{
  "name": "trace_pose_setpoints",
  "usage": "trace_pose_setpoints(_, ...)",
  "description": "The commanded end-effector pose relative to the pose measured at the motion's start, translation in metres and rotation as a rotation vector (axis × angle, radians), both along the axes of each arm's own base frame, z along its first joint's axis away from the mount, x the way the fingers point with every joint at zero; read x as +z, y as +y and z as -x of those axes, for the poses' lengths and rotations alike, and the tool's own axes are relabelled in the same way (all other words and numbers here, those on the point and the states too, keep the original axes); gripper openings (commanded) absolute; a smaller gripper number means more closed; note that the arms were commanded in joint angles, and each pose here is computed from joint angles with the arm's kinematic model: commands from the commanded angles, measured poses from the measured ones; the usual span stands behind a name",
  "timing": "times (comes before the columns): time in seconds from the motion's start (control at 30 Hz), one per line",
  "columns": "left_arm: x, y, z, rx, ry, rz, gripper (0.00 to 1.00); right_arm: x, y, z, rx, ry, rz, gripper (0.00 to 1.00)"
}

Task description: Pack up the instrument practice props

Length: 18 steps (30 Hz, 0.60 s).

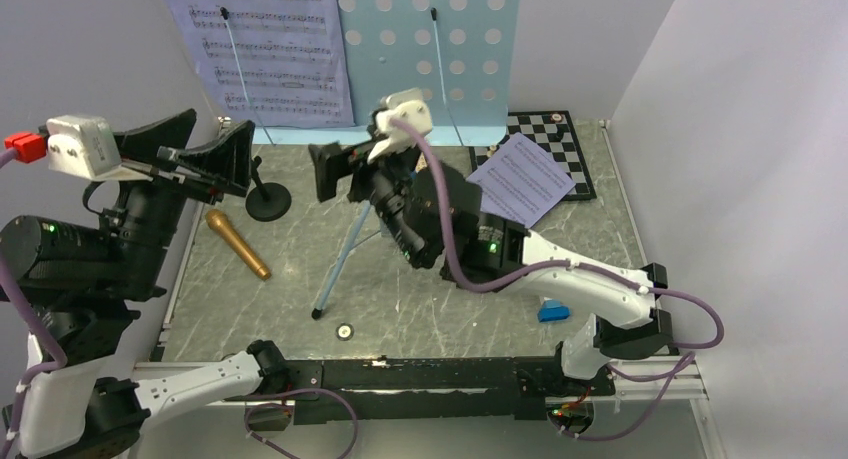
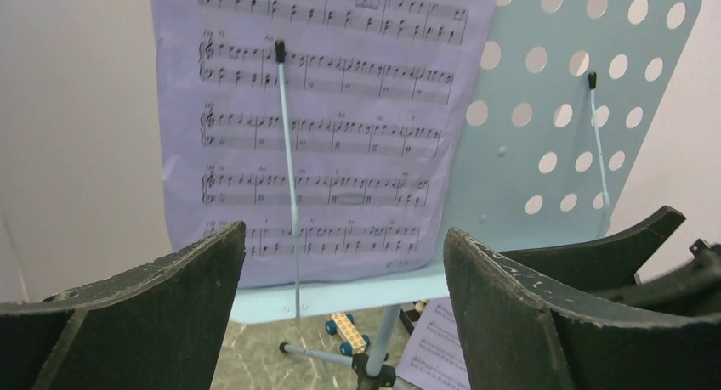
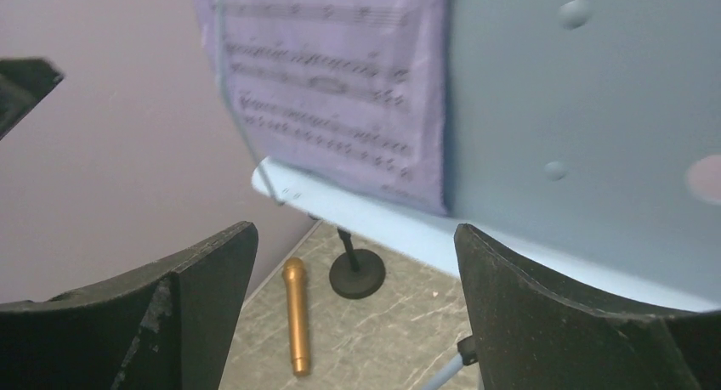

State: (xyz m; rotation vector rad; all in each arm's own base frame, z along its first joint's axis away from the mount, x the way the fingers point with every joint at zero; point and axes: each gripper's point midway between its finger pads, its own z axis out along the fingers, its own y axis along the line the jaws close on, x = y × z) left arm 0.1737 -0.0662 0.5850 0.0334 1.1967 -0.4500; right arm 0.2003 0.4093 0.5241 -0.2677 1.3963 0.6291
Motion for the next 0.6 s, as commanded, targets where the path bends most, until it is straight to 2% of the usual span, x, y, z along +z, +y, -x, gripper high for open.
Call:
trace_pose_setpoints(0.0,0.016,-0.004,-0.006,0.024,-0.011,-0.02,0.9,0.027,-0.026,-0.015,0.007,0.059,-0.107,0.91)
trace_pose_setpoints(0.2,0.004,0.0,-0.016,0.084,0.03,-0.001,0.93,0.019,-0.027,-0.026,0.045,0.086,-0.108,0.91)
trace_pose_setpoints(0.57,-0.008,0.003,-0.026,0.146,0.028,0.005,0.85,0.013,-0.014,-0.039,0.035,0.085,-0.094,0.9)
